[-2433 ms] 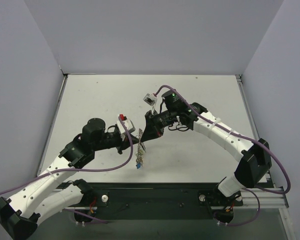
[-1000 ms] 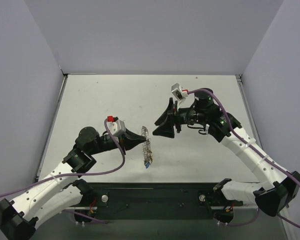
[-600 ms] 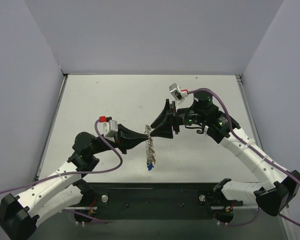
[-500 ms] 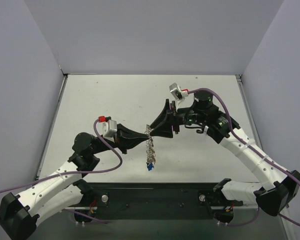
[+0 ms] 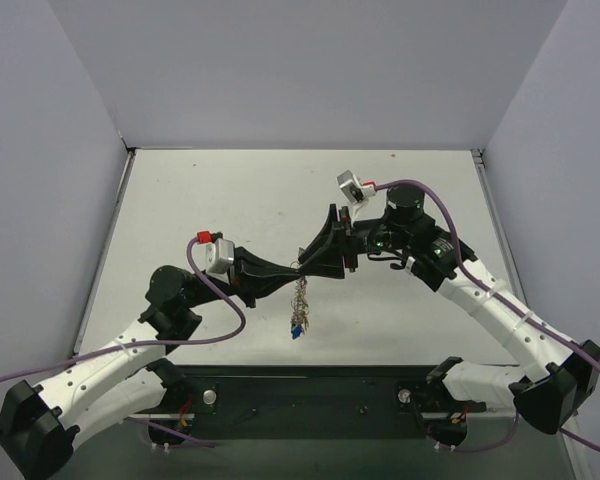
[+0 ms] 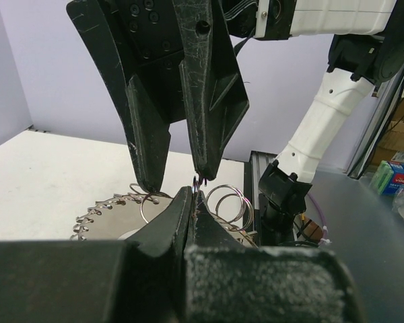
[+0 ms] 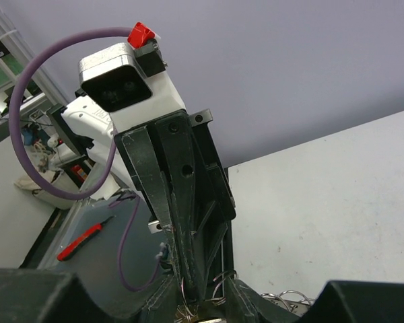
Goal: Put the keys on the keyring
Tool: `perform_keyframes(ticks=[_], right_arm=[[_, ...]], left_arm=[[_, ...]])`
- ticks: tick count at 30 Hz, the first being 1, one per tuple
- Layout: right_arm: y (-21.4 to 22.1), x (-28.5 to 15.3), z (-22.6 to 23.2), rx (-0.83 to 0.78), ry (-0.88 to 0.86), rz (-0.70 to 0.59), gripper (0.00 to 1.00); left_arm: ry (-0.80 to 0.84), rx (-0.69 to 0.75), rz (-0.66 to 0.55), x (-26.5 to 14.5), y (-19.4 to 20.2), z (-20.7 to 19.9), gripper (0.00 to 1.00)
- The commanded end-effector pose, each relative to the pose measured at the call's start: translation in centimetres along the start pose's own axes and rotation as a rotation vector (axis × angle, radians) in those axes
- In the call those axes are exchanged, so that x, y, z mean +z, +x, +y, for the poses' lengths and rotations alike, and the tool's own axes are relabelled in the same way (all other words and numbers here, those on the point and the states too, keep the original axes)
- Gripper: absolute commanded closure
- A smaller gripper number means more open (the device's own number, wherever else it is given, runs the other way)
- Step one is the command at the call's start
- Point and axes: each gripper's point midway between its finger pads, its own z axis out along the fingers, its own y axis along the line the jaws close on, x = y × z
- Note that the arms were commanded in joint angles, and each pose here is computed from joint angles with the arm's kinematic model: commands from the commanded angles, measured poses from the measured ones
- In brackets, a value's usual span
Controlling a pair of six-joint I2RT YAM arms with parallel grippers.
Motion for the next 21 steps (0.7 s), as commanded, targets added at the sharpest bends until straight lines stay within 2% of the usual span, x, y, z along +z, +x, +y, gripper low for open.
perform_keyframes(ticks=[1,5,8,21], right_arm=[[-1.1,-0.4,2.4,-0.085,-0.069,-0.04,0.65],[-1.4,-0.7,2.7,-0.098,-0.067,-0.05,0.58],[-1.4,-0.8,2.8,-0.099,-0.066,-0.052,0.57],[0.5,-0.5,1.6,-0.053,-0.036,-0.01,0.59]], left_arm=[[0.025,0.07,-0.132,0.6,-4.2,-0.8,1.0],[0.024,0.068,-0.129,0.7,-4.1,-0.8,1.0],[0.024,0.063,-0.126,0.7,-4.0,-0.7,1.0],[0.031,0.061,-0.141,0.7,-4.4,-0.9,1.0]])
